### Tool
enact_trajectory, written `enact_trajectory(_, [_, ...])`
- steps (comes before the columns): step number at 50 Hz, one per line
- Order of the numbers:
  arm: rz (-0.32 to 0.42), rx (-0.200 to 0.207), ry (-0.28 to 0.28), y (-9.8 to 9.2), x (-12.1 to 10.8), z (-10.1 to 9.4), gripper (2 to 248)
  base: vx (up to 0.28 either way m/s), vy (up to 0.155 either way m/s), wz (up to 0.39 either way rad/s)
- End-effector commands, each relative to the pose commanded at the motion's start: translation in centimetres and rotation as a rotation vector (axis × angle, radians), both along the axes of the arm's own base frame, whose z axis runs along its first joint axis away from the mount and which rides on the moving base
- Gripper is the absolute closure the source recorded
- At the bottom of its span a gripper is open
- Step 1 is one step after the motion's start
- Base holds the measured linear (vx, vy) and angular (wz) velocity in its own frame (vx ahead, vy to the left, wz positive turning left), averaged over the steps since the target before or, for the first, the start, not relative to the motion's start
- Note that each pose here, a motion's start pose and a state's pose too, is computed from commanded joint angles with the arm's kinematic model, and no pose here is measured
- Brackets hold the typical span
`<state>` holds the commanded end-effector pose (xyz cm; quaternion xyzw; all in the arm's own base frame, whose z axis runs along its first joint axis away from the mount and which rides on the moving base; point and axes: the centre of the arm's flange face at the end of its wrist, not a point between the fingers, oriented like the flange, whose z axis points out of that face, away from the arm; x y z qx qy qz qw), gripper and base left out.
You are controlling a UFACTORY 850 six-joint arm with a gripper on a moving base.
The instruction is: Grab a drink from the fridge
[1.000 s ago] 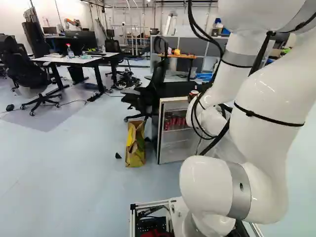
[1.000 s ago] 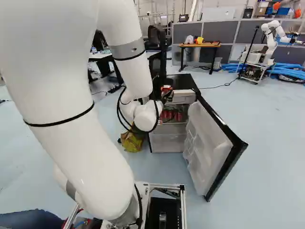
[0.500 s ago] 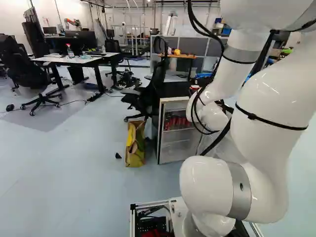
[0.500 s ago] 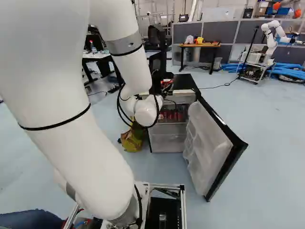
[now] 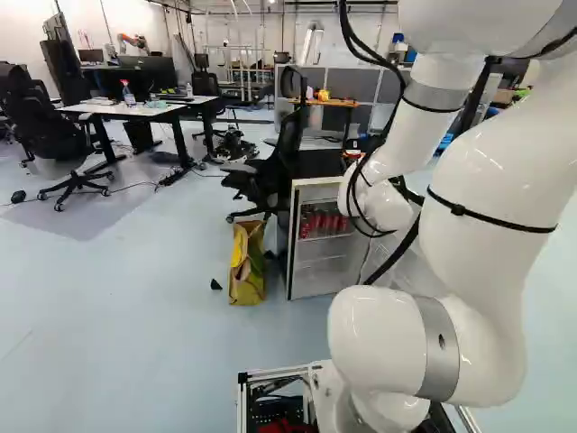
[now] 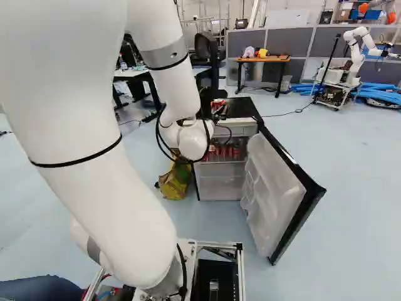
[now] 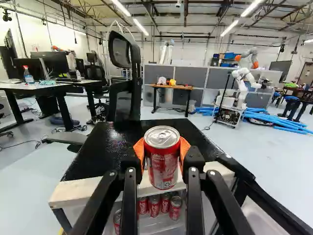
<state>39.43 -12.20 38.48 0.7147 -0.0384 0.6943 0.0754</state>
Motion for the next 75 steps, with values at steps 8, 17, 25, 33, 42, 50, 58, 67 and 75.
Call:
enact_trajectory(8, [0.008, -0.001, -0.002, 0.1, 0.8, 0.0, 158, 0.0, 0.0, 0.0])
enact_trajectory(17, [0.017, -0.001, -0.004, 0.1, 1.8, -0.1, 158, 0.0, 0.0, 0.0])
enact_trajectory(25, [0.026, -0.002, -0.007, 0.3, 2.6, -0.1, 158, 0.0, 0.0, 0.0])
enact_trajectory(33, [0.036, -0.003, -0.008, 0.5, 3.5, -0.2, 158, 0.0, 0.0, 0.0])
enact_trajectory(42, [0.044, -0.001, -0.001, 0.7, 4.4, -0.3, 158, 0.0, 0.0, 0.0])
enact_trajectory(50, [0.046, 0.001, 0.009, 0.8, 5.3, -0.5, 158, 0.0, 0.0, 0.0])
enact_trajectory(58, [0.045, 0.005, 0.02, 0.8, 6.1, -0.7, 158, 0.0, 0.0, 0.0])
enact_trajectory(67, [0.044, 0.008, 0.032, 0.8, 7.1, -0.9, 158, 0.0, 0.0, 0.0])
enact_trajectory(75, [0.043, 0.011, 0.041, 0.9, 7.9, -1.1, 158, 0.0, 0.0, 0.0])
